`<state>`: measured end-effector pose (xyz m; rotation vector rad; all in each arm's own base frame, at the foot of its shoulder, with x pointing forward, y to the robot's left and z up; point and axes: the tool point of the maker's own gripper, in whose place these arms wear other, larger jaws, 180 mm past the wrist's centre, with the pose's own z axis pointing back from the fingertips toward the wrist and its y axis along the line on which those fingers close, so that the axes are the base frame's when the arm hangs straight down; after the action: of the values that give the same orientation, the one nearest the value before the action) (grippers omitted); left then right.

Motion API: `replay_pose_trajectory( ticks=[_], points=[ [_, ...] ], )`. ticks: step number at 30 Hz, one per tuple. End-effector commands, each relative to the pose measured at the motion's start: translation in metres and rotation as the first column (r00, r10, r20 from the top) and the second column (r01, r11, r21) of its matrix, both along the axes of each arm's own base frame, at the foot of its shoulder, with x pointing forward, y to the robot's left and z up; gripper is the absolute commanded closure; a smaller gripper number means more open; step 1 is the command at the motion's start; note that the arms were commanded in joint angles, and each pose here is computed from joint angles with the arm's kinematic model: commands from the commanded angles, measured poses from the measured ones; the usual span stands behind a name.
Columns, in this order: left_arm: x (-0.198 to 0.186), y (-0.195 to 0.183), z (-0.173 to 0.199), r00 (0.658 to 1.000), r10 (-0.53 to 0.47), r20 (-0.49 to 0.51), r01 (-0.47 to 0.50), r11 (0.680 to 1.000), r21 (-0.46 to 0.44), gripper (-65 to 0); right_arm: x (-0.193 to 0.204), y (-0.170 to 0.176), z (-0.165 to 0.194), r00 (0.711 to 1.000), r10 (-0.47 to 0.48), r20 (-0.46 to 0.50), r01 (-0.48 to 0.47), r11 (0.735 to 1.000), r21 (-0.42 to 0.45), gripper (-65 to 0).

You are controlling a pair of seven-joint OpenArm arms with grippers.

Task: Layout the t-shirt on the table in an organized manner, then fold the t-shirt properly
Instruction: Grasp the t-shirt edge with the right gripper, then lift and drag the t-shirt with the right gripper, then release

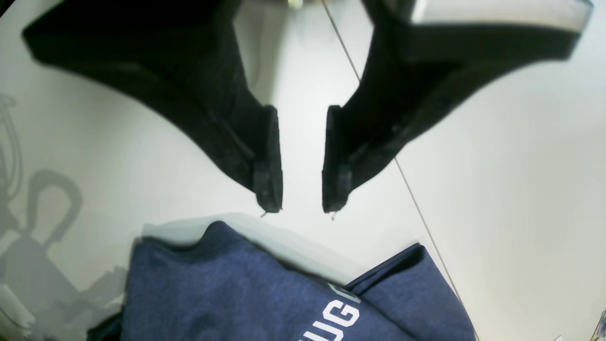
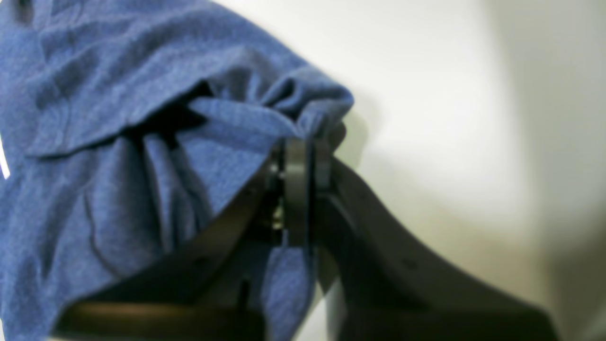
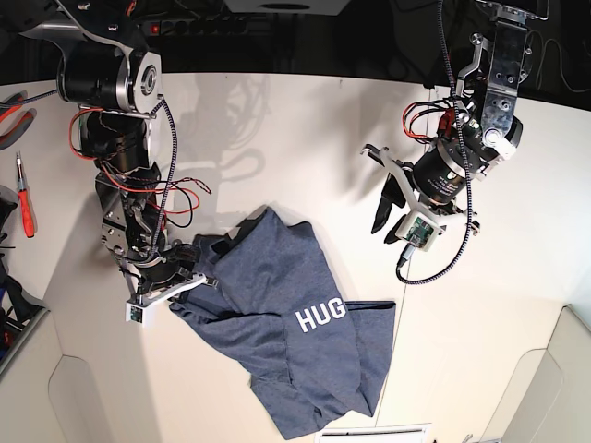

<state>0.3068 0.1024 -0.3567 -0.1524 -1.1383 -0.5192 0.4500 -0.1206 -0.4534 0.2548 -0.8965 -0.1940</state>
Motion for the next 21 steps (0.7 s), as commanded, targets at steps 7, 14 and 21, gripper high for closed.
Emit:
replay_pose_trajectory(
  ticks=[7, 14, 21],
  points=[
    [0.007, 0.000, 0.013, 0.999, 0.003, 0.043, -0.002, 1.000, -0.014, -18.3, 0.030, -0.007, 0.040, 0.985, -0.032, 0.170, 0.034, 0.999, -0.014, 0.0],
    [0.016, 0.024, 0.014, 0.989, 0.132, 0.061, -0.134, 0.991, 0.016, -18.3, 0.062, -0.025, 0.090, 0.956, -0.021, 0.294, 0.062, 0.989, -0.131, 0.0],
    [0.023, 0.070, 0.022, 0.963, 0.254, 0.094, -0.259, 0.965, 0.048, -18.3, 0.061, 0.093, 0.146, 0.775, 0.487, 0.401, -0.447, 0.873, -0.197, 0.0]
  ],
)
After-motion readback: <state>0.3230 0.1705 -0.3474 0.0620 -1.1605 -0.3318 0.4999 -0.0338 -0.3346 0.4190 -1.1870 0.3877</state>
